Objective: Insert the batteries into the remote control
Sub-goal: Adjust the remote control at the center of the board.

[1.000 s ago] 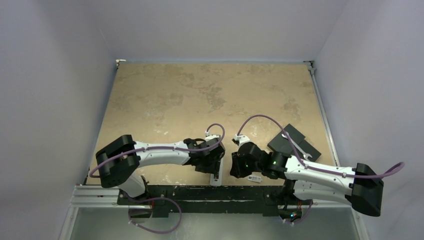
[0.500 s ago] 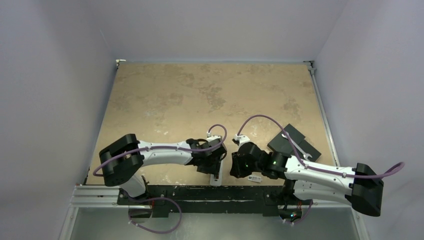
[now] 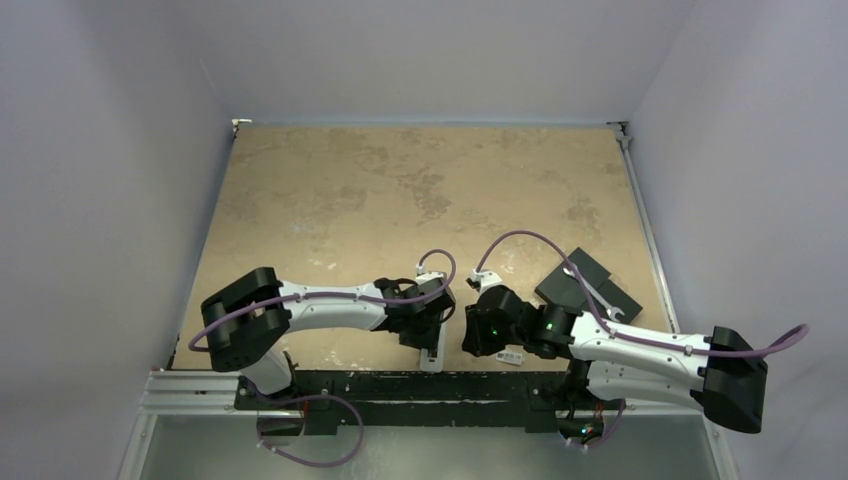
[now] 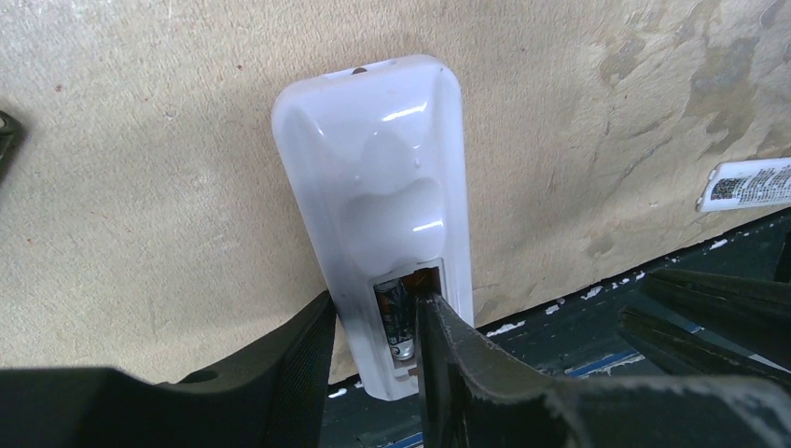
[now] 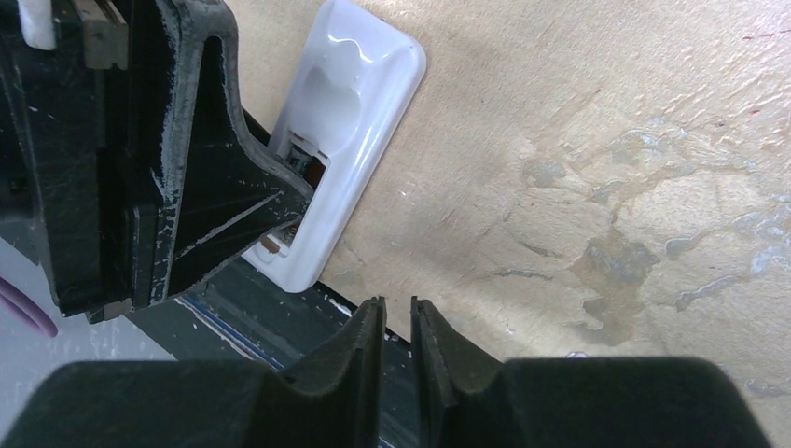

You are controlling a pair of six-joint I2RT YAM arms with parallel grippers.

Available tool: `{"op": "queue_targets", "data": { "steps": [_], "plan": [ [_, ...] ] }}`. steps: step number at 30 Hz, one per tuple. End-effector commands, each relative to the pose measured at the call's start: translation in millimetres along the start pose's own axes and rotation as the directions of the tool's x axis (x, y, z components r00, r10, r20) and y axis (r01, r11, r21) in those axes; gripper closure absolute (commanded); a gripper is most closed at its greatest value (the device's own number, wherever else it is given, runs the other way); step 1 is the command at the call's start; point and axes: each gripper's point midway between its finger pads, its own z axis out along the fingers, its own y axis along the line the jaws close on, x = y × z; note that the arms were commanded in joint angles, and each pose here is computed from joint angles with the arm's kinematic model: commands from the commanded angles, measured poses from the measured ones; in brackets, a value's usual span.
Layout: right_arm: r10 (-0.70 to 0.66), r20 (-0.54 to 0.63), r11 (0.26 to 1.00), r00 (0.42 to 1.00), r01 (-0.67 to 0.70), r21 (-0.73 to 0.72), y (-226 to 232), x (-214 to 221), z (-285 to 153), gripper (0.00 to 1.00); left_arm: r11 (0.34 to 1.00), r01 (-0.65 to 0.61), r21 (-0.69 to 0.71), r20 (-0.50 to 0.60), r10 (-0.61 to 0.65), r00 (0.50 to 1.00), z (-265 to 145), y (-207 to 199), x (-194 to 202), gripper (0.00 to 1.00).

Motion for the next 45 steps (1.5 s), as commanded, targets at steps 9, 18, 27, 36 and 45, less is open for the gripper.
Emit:
{"op": "queue_targets", "data": {
  "steps": [9, 18, 27, 36, 45],
  "plan": [
    [-0.001, 0.037, 1.0, 0.999, 0.001, 0.001, 5, -13, -10, 0.64, 0.989, -0.114, -0.089, 0.042, 0.118, 0.992, 4, 11, -12, 0.66],
    [-0.012, 0.057, 1.0, 0.998, 0.011, 0.016, 6, -21, -15, 0.57, 0.979, -0.172, -0.112, 0.089, 0.183, 0.979, -14, 2, -33, 0.49],
    [-0.029, 0.072, 0.999, 0.997, 0.027, 0.033, 7, -29, -17, 0.55, 0.973, -0.189, -0.131, 0.119, 0.204, 0.972, -38, 6, -41, 0.44],
    [-0.042, 0.017, 0.999, 0.999, 0.042, -0.007, 14, -18, -5, 0.66, 0.981, -0.136, -0.136, 0.162, 0.158, 0.974, -64, 24, -36, 0.43],
    [-0.035, -0.028, 0.999, 0.999, 0.034, -0.037, 16, -5, 14, 0.94, 0.99, -0.078, -0.118, 0.224, 0.103, 0.969, -77, 39, -33, 0.43]
  ]
}}
